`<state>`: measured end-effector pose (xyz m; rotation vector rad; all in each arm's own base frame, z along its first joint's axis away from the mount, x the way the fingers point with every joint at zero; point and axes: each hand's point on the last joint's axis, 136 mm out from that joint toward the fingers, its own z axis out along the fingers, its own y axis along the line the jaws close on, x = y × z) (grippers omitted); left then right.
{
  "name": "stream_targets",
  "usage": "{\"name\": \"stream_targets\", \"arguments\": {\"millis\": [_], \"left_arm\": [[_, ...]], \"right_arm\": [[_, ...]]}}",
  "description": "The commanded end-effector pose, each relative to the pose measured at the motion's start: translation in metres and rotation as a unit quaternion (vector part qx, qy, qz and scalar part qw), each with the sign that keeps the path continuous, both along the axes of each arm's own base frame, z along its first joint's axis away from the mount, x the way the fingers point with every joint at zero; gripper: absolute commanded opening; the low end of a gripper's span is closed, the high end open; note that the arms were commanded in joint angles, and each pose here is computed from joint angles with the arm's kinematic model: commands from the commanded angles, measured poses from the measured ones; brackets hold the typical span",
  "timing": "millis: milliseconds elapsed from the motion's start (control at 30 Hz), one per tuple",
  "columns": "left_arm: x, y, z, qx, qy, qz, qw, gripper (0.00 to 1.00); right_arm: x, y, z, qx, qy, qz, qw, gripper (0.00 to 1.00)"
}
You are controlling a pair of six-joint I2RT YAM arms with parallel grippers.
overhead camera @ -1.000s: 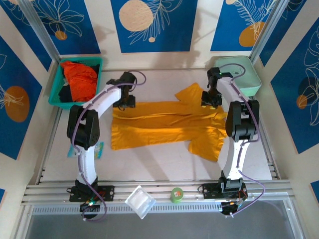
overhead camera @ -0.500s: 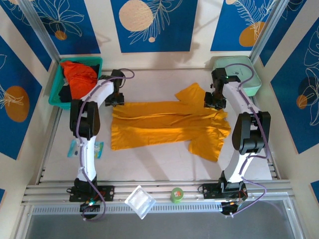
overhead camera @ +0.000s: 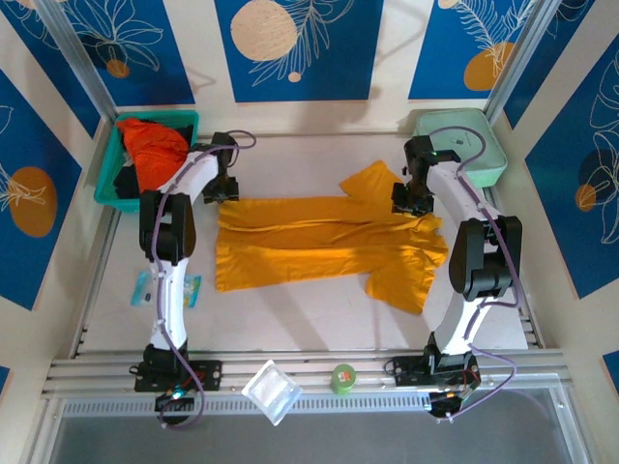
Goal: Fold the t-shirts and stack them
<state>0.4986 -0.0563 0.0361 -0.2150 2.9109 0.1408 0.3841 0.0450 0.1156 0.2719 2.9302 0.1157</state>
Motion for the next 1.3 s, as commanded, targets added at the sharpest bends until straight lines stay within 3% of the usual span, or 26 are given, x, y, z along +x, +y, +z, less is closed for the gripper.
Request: {"name": "stream_targets", "arguments": {"millis": [0,467,733,900,1100,1267], "left_arm": [[-0.001,0.004,-0.011,-0.012,0.022,-0.008,1.0,0.51],[0.0,-0.002,-0.039,-0.038,0.051,-0.027,0.998,0.45],[-0.007,-0.005,-0.041,-0.045,0.043,-0.038,0.997,0.16],[-0.005,-0.008,-0.021,-0.049,0.013,-0.041,0.998,0.0],[-0.005,-0.018,0.019,-0.059,-0.028,-0.047,0.997,0.0],[-0.011,-0.029,0.042,-0.072,-0.053,-0.052,0.995,0.0]], "right_arm": [[-0.007,0.005,0.001,0.007,0.003,0.009,1.0,0.24],[-0.014,0.004,0.0,0.003,0.008,0.013,1.0,0.21],[-0.014,0.005,0.003,0.008,0.003,0.012,1.0,0.18],[-0.01,0.007,0.005,0.016,-0.007,0.014,1.0,0.19],[0.025,-0.005,0.016,0.016,-0.042,0.014,0.999,0.32],[0.083,-0.021,0.015,0.018,-0.069,0.017,0.997,0.43]]}}
